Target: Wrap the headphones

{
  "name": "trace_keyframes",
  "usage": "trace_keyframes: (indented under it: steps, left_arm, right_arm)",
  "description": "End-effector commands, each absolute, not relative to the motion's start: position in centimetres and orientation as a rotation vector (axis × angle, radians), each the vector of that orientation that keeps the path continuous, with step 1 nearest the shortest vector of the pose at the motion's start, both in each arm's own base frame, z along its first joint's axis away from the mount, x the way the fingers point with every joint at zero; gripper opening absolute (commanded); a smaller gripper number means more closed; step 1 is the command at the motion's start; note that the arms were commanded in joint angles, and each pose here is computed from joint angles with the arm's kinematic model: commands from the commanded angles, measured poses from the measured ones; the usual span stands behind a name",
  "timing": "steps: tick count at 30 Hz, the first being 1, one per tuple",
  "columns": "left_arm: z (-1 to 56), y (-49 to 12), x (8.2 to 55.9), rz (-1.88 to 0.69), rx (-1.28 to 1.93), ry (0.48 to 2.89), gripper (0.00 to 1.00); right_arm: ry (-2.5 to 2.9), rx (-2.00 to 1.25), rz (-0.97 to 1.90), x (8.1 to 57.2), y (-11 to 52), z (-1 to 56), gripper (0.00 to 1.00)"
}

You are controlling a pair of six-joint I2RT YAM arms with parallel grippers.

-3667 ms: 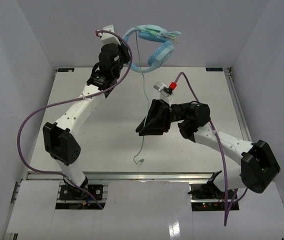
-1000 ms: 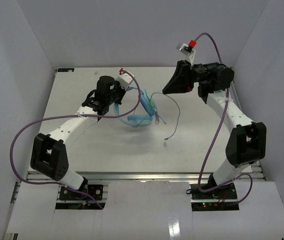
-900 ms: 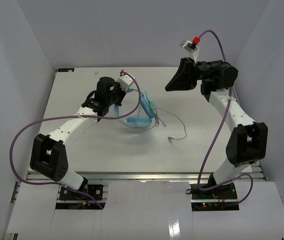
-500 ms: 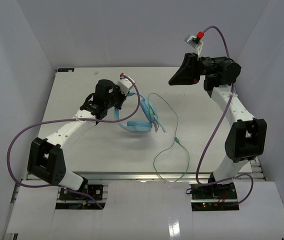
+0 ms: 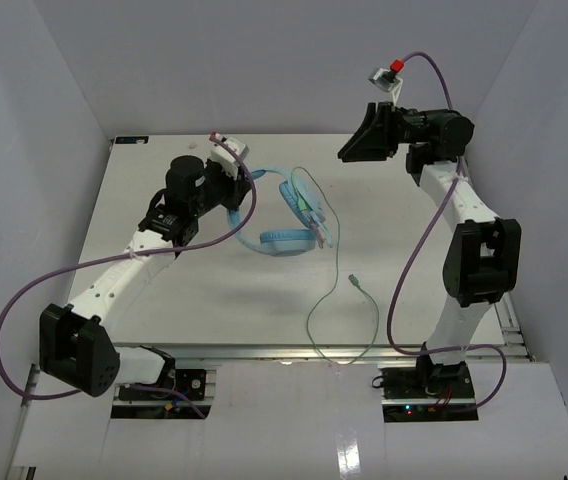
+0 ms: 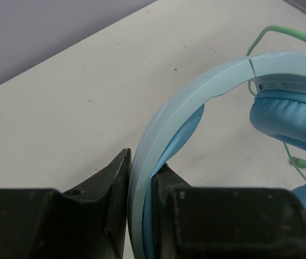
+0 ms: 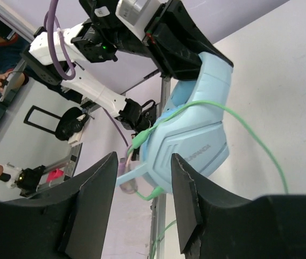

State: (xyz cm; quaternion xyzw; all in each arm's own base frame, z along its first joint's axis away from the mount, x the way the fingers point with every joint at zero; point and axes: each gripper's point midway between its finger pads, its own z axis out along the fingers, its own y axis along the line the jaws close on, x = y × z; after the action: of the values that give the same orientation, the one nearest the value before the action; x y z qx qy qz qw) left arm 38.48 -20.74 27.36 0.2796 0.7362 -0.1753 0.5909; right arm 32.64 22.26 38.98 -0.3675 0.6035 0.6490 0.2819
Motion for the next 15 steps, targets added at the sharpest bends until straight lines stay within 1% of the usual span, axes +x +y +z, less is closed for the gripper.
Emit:
trace_keyframes:
  steps: [1,3,5,8,10,11,12,13,15]
  left_arm:
    - [34.7,-21.9,36.4,-0.599,0.555,1.558,0.0]
    - [35.7,-21.6,35.8,-0.614,0.538,1.547,0.0]
    - [36.7,-21.2,34.8,-0.625,0.523,1.538,0.0]
    - [37.3,-20.6,33.6,-0.644,0.501,1.54,0.0]
    - [38.0,-20.3,32.6,-0.657,0.484,1.535,0.0]
    - [38.2,-20.1,32.2,-0.658,0.48,1.532,0.0]
    - [38.6,-19.8,31.8,-0.662,0.467,1.534,0.0]
    - [38.9,-19.6,31.6,-0.665,0.451,1.537,0.0]
    - [39.4,-19.3,31.2,-0.671,0.425,1.541,0.0]
  right_arm:
    - [1.132,-1.38,1.315,29.6,23.4,41.8,0.52]
    - [1.068,-1.363,1.342,28.8,24.0,44.0,0.55]
    - [1.011,-1.343,1.347,28.6,24.4,46.0,0.6]
    - [1.006,-1.256,1.32,30.8,24.3,48.0,0.63]
    - [0.916,-1.193,1.151,33.4,24.2,49.4,0.69]
    - [1.027,-1.102,1.197,34.8,24.3,48.7,0.72]
    - [1.111,-1.026,1.131,36.8,24.3,47.4,0.76]
    - [1.145,-1.004,1.046,37.8,24.2,45.9,0.79]
    - [1.181,-0.966,0.968,38.3,23.6,43.5,0.84]
